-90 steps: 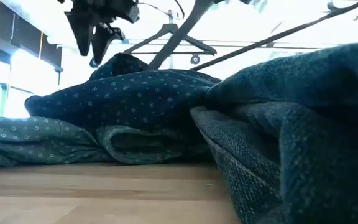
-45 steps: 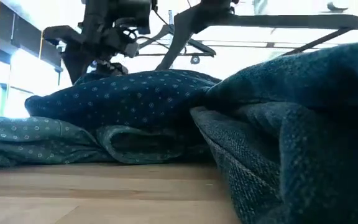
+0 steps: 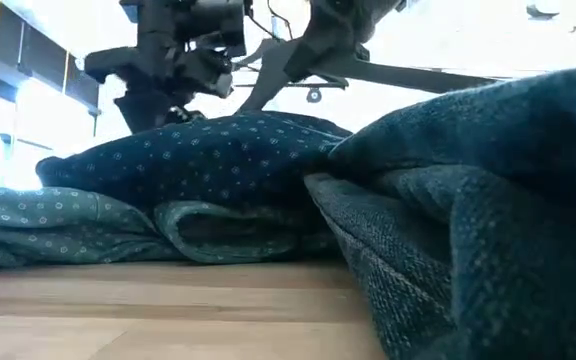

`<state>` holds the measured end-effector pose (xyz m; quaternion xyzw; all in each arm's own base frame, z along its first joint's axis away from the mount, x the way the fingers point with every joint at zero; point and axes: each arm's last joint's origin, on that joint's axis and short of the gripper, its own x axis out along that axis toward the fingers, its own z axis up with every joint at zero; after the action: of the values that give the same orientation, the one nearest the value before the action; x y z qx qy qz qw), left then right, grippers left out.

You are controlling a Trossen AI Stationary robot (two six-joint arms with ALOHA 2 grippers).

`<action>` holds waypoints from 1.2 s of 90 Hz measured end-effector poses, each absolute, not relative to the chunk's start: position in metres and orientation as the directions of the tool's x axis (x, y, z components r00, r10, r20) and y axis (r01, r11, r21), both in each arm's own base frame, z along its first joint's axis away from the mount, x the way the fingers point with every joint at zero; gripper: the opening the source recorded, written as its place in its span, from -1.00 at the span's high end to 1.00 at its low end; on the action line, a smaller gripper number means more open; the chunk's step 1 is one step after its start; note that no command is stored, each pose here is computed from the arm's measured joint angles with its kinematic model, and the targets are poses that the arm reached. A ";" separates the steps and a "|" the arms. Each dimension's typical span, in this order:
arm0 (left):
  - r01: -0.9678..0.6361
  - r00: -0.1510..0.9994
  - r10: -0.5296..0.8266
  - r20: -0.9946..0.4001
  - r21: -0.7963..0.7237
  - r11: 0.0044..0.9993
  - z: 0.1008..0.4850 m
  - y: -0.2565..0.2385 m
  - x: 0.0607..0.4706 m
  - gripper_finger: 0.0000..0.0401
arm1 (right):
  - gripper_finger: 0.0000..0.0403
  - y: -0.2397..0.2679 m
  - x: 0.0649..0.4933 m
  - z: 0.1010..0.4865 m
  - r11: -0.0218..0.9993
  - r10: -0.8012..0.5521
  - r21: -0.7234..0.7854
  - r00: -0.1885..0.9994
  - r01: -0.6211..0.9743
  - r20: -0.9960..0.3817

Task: Hang clothes
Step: Insert the hanger into the blue polo shirt

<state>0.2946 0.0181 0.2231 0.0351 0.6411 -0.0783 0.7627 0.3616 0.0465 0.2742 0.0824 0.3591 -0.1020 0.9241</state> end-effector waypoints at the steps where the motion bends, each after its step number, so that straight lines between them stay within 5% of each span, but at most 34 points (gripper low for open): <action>1: 0.162 0.169 -0.074 -0.983 -0.046 0.986 0.224 0.018 0.295 0.68 | 0.86 0.046 0.361 0.275 0.966 -0.128 0.080 0.721 0.247 -0.681; 11: 0.158 0.205 -0.073 -0.976 -0.041 0.987 0.236 0.019 0.297 0.95 | 0.86 0.046 0.355 0.281 0.968 -0.108 0.093 0.722 0.233 -0.684; 55: 0.151 0.328 -0.019 -0.944 0.033 0.988 0.336 0.018 0.289 1.00 | 0.86 0.040 0.330 0.324 0.982 -0.089 0.083 0.803 0.170 -0.589; 77: 0.116 0.443 0.015 -0.896 0.074 0.991 0.392 0.018 0.285 1.00 | 0.86 0.025 0.333 0.328 0.907 -0.354 0.015 0.783 0.420 -0.511; 108: 0.129 0.561 0.021 -0.828 0.112 0.985 0.428 0.018 0.296 1.00 | 0.85 0.019 0.350 0.348 0.965 -0.237 0.032 0.921 0.259 -0.309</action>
<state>0.2955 0.0180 0.4284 0.0800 0.4676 -0.0309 0.8797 0.3498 0.0186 0.3475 0.0362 0.1529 -0.1265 0.9794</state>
